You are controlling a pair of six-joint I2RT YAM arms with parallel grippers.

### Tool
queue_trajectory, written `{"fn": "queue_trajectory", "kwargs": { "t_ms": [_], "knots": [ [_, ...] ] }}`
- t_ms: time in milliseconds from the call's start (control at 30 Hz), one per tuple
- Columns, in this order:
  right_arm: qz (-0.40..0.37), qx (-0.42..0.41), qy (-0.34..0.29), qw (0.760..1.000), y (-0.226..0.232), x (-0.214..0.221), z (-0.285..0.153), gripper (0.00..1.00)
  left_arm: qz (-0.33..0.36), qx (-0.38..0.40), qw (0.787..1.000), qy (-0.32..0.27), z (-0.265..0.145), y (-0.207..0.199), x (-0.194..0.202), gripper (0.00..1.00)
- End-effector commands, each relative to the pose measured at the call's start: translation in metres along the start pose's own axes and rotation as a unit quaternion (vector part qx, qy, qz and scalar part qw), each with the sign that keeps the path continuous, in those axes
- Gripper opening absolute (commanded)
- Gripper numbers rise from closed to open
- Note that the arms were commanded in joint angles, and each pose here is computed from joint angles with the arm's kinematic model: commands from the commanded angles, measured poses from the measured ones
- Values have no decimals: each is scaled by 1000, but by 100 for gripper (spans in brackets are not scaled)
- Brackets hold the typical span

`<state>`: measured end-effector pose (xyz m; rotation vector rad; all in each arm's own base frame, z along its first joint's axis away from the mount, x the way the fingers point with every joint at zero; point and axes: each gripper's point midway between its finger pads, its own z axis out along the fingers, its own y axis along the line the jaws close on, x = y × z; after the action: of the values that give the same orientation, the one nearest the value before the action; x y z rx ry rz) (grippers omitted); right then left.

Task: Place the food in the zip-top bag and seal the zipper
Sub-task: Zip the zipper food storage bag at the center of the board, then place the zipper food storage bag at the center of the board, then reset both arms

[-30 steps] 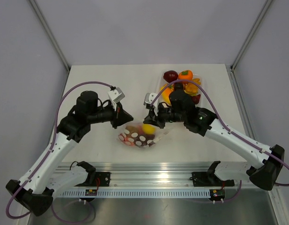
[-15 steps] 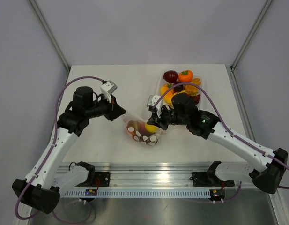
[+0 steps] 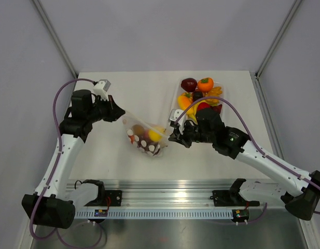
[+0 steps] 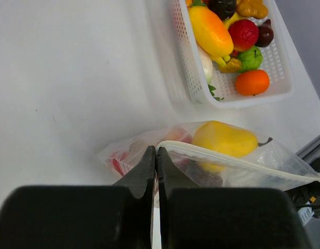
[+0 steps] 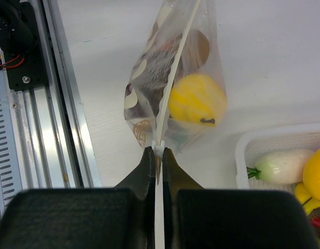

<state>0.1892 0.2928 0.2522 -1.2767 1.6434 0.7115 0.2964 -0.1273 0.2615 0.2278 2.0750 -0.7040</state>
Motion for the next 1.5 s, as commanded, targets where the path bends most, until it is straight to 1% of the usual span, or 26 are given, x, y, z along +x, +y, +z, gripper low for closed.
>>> {"fn": "queue_trajectory", "kwargs": {
  "t_ms": [0, 133, 267, 433, 567, 600, 633, 700, 733, 867, 900, 933, 967, 1000, 1033, 1067, 1133, 1200, 1233, 1267, 1300, 1333, 1367, 1400, 1433, 1467],
  "knots": [
    [9, 10, 4, 1000, 0, 4, -10, 0, -3, -56, 994, -92, -7, 17, -54, 0],
    [13, 11, 11, 1000, 1, 11, -11, 0, -26, -60, 993, -100, -6, 27, -59, 0],
    [19, 4, 14, 1000, 5, 15, -11, 0, -26, -66, 993, -94, -1, 32, -60, 0],
    [13, 28, -10, 999, -5, 4, -8, 0, -30, -60, 993, -99, 7, 33, -72, 0],
    [-4, 79, -20, 997, -32, -10, 3, 0, -41, -51, 992, -104, 24, 38, -91, 0],
    [-6, 83, -12, 996, -36, -9, 10, 0, -38, -48, 991, -116, 26, 36, -105, 0],
    [-12, 104, -22, 994, -46, -20, 11, 0, -47, -51, 992, -104, 39, 44, -104, 0],
    [-22, 117, -24, 993, -57, -27, 22, 0, -44, -47, 991, -120, 43, 43, -126, 0],
    [-25, 126, -32, 991, -63, -37, 23, 0, -53, -50, 991, -111, 55, 51, -127, 0],
    [-20, 108, -39, 993, -67, -55, 42, 0, -58, -17, 992, -112, 69, 50, -150, 0],
    [-11, 93, -25, 995, -65, -49, 55, 0, -61, -16, 992, -111, 69, 52, -153, 1],
    [-6, 73, -37, 997, -60, -61, 59, 6, -65, -19, 991, -119, 65, 56, -162, 25],
    [10, 59, -33, 998, -56, -62, 65, 20, -76, -20, 990, -115, 68, 61, -163, 49],
    [24, 40, -6, 999, -52, -49, 78, 36, -81, -13, 991, -109, 67, 58, -162, 66],
    [32, 17, -11, 999, -43, -58, 82, 59, -85, -21, 989, -117, 60, 68, -168, 94],
    [40, 1, 1, 999, -38, -53, 90, 69, -92, -25, 989, -113, 56, 68, -167, 99],
    [61, -8, -5, 998, -32, -55, 94, 80, -94, -40, 988, -114, 44, 69, -170, 99],
    [66, 16, -35, 997, -37, -60, 89, 86, -83, -70, 987, -121, 21, 65, -171, 99],
    [85, 66, -46, 993, -52, -61, 84, 91, -79, -78, 986, -125, 13, 62, -171, 99],
    [98, 105, -68, 987, -63, -70, 71, 99, -78, -93, 985, -126, 5, 63, -165, 99],
    [121, 155, -82, 977, -78, -73, 63, 100, -67, -97, 983, -144, -14, 52, -168, 99],
    [184, 278, -84, 939, -113, -62, 44, 99, -63, -102, 982, -148, -22, 48, -165, 99],
    [203, 331, -87, 917, -128, -60, 27, 100, -58, -114, 981, -143, -29, 49, -156, 99],
    [214, 374, -60, 900, -135, -45, 14, 99, -61, -123, 981, -135, -31, 51, -144, 99],
    [224, 438, -58, 869, -150, -42, -8, 99, -51, -127, 980, -148, -47, 43, -140, 99],
    [225, 460, -52, 857, -153, -38, -19, 99, -51, -140, 978, -144, -52, 45, -132, 99]
  ]
}}
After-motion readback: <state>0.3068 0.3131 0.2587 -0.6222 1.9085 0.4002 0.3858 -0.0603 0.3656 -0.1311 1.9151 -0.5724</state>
